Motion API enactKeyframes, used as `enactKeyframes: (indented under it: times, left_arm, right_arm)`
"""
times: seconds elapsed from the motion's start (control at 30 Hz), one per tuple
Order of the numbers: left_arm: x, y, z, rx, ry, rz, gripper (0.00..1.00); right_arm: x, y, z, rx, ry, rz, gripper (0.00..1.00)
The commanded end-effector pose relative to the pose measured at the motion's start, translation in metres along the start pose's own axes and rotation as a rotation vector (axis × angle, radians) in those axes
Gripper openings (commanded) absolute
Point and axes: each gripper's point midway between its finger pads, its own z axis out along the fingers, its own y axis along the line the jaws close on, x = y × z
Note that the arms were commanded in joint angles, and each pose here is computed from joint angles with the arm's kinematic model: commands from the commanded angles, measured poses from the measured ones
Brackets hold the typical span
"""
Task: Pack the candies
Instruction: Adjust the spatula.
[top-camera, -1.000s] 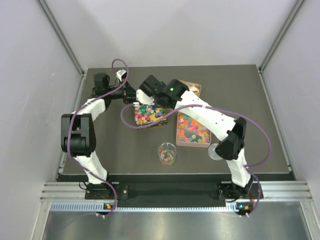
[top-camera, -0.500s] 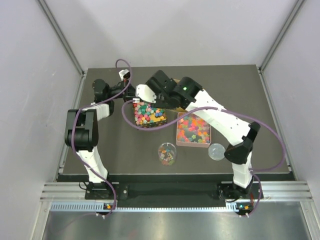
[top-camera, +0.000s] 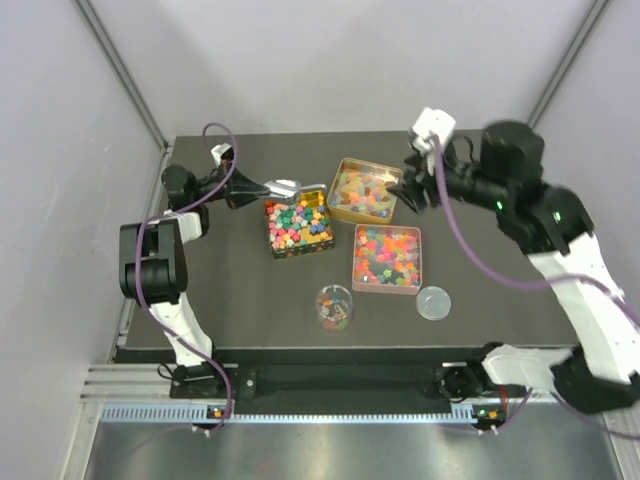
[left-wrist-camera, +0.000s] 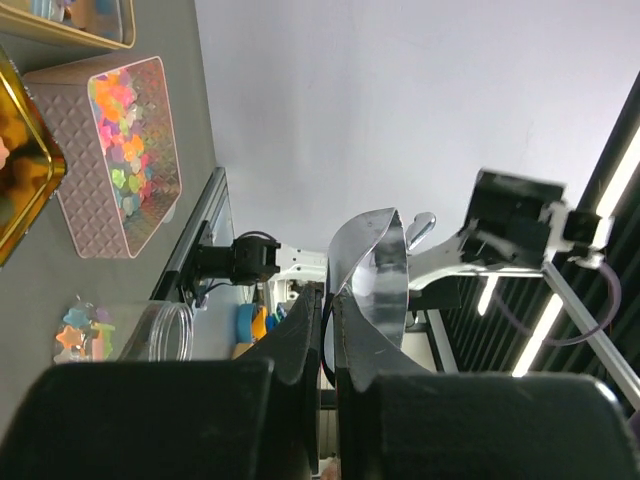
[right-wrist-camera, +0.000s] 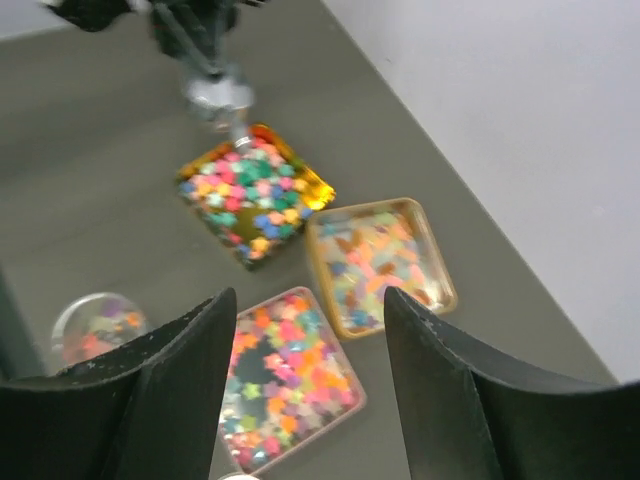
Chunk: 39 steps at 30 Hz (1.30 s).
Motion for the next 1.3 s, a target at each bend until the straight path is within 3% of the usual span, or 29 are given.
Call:
enactKeyframes:
  times: [0.0,0.1,0.13,0.4,0.57,0.67,0.7,0.8,0.93,1.27]
  left_arm:
    - [0.012,-0.026,-0.006,0.005,-0.017,0.119,0.0]
    - [0.019,-0.026,-0.006,-0.005,-0.003,0.105,0.0]
    - [0.02,-0.024,-0.006,-0.009,0.0,0.08,0.0]
    - [0.041,-0.033,0.002,-0.02,0.063,0.103,0.0]
    - [0.047,-0.033,0.007,-0.023,0.091,0.111,0.0]
    - [0.05,-0.031,0.008,-0.026,0.1,0.109,0.0]
    - [0.051,-0.031,0.008,-0.031,0.11,0.05,0.0]
    - [0.048,-0.037,0.007,-0.024,0.132,0.15,0.0]
    - [0.053,-0.035,0.006,-0.008,0.159,0.104,0.0]
    - [0.057,-0.034,0.005,-0.009,0.156,0.112,0.0]
  right_arm:
    - [-0.018,0.039,0.018,-0.199,-0.242,0.07,0.6]
    - [-0.009,0.055,0.029,-0.279,-0.278,0.115,0.56]
    - [-0.023,0.051,0.029,-0.264,-0.353,0.092,0.56]
    - [-0.003,0.054,0.065,-0.298,-0.368,0.074,0.55]
    - [-0.021,0.056,0.074,-0.322,-0.419,0.049,0.54]
    - [-0.019,0.065,0.09,-0.382,-0.402,0.04,0.54]
    - [-0.018,0.066,0.092,-0.393,-0.401,0.039,0.54]
    - [-0.016,0.077,0.101,-0.437,-0.398,0.035,0.53]
    - [-0.012,0.091,0.107,-0.486,-0.362,0.036,0.51]
    - [0.005,0.091,0.112,-0.454,-0.337,0.028,0.52]
